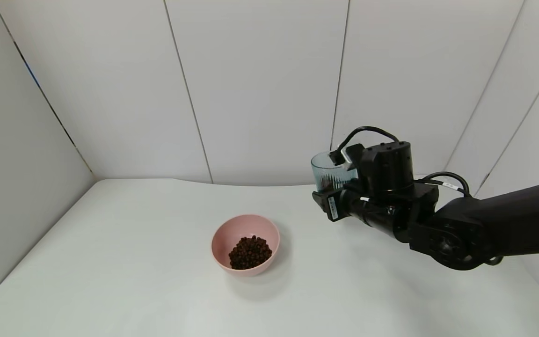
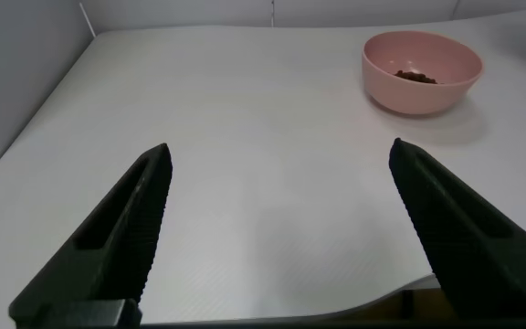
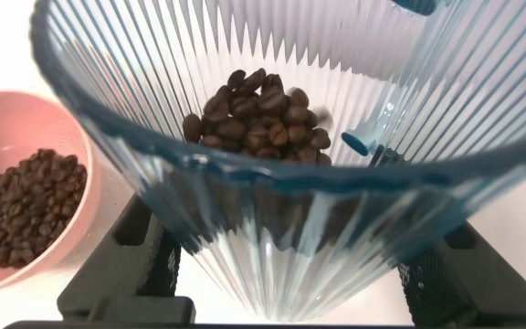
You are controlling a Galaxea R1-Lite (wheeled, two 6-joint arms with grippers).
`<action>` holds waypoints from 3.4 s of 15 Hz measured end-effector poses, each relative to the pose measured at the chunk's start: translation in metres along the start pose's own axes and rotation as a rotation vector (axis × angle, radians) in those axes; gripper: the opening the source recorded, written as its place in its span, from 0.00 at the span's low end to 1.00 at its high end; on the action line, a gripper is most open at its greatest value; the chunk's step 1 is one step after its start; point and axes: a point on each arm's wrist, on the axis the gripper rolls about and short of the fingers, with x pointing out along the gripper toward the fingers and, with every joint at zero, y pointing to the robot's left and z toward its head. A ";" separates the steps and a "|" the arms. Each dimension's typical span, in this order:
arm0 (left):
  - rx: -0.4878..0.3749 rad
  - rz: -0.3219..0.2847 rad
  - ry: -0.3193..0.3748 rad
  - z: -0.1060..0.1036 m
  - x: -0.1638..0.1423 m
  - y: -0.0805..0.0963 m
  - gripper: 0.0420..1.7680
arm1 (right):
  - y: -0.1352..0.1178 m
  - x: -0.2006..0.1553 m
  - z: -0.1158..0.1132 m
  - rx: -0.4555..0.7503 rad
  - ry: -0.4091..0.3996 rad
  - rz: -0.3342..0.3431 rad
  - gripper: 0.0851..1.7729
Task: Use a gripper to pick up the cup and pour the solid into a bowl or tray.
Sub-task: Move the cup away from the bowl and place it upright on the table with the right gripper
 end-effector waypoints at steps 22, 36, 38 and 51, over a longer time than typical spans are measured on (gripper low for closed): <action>0.000 0.000 0.000 0.000 0.000 0.000 0.97 | -0.011 0.042 -0.077 0.108 -0.047 -0.130 0.74; 0.000 0.000 0.000 0.000 0.000 0.000 0.97 | -0.015 0.056 -0.107 0.123 -0.045 -0.161 0.74; 0.000 0.000 0.000 0.000 0.000 0.000 0.97 | -0.017 0.059 -0.110 0.128 -0.057 -0.167 0.74; 0.000 0.000 0.000 0.000 0.000 0.000 0.97 | -0.027 0.061 -0.115 0.129 -0.031 -0.137 0.91</action>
